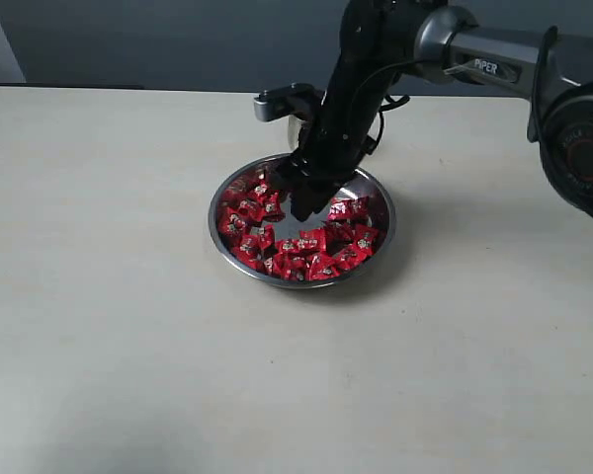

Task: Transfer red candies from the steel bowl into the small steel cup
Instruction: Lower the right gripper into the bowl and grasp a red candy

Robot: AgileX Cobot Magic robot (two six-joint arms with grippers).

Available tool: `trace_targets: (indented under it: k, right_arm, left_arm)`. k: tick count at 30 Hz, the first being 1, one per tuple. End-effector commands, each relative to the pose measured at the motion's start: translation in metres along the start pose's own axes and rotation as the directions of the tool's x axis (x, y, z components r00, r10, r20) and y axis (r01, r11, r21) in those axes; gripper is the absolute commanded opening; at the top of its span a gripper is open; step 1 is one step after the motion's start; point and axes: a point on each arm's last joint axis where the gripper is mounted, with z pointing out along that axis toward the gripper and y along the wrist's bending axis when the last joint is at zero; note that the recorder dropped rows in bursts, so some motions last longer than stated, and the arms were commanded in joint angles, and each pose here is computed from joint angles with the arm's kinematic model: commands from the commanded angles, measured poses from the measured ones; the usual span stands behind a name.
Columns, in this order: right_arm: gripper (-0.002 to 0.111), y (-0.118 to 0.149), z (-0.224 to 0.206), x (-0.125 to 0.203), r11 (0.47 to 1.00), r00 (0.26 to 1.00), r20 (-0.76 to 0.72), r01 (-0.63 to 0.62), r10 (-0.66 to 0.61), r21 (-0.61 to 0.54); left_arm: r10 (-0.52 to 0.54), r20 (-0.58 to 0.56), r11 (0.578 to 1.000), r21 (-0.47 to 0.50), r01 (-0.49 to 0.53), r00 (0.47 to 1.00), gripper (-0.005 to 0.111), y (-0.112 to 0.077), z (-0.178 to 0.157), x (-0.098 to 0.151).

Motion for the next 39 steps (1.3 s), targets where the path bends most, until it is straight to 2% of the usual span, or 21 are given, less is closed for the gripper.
trace_targets:
  k: [1,4,8,9,14,24,33,35,37,39]
  right_arm:
    - [0.030,0.011,0.002,-0.003,0.999,0.999,-0.006,0.038,-0.038,-0.017]
    - [0.032,0.020,0.005,-0.005,0.998,0.998,-0.014,0.060,-0.061,-0.016]
    - [0.049,0.029,0.010,-0.006,0.993,0.992,-0.054,0.115,-0.112,0.037]
    - [0.049,0.029,0.010,-0.005,0.991,0.991,-0.067,0.124,-0.120,0.058]
    - [0.045,0.025,0.010,-0.003,0.985,0.992,-0.105,0.085,-0.069,0.152]
    - [0.045,0.028,0.030,0.011,0.985,0.980,-0.191,0.086,-0.056,0.149]
    - [0.045,0.027,0.030,0.011,0.983,0.979,-0.195,0.091,-0.059,0.158]
    - [0.042,0.027,0.030,0.011,0.983,0.979,-0.195,0.091,-0.059,0.158]
    - [0.035,0.027,0.029,0.011,0.983,0.979,-0.192,0.091,-0.060,0.158]
    - [0.021,0.027,0.027,0.010,0.983,0.980,-0.188,0.093,-0.062,0.161]
  left_arm:
    - [-0.003,0.012,1.000,-0.001,0.003,1.000,0.000,0.000,0.000,-0.001]
    - [-0.003,0.012,1.000,-0.001,0.003,1.000,0.000,0.000,0.000,-0.001]
    - [-0.003,0.012,1.000,-0.001,0.003,1.000,0.000,0.000,0.000,-0.001]
    - [-0.003,0.012,1.000,-0.001,0.003,1.000,0.000,0.000,0.000,-0.001]
    - [-0.003,0.012,1.000,-0.001,0.003,1.000,0.000,0.000,0.000,-0.001]
    - [-0.003,0.012,1.000,-0.001,0.003,1.000,0.000,0.000,0.000,-0.001]
    - [-0.003,0.012,1.000,-0.001,0.003,1.000,0.000,0.000,0.000,-0.001]
    - [-0.003,0.012,1.000,-0.001,0.003,1.000,0.000,0.000,0.000,-0.001]
    - [-0.003,0.012,1.000,-0.001,0.003,1.000,0.000,0.000,0.000,-0.001]
    - [-0.003,0.012,1.000,-0.001,0.003,1.000,0.000,0.000,0.000,-0.001]
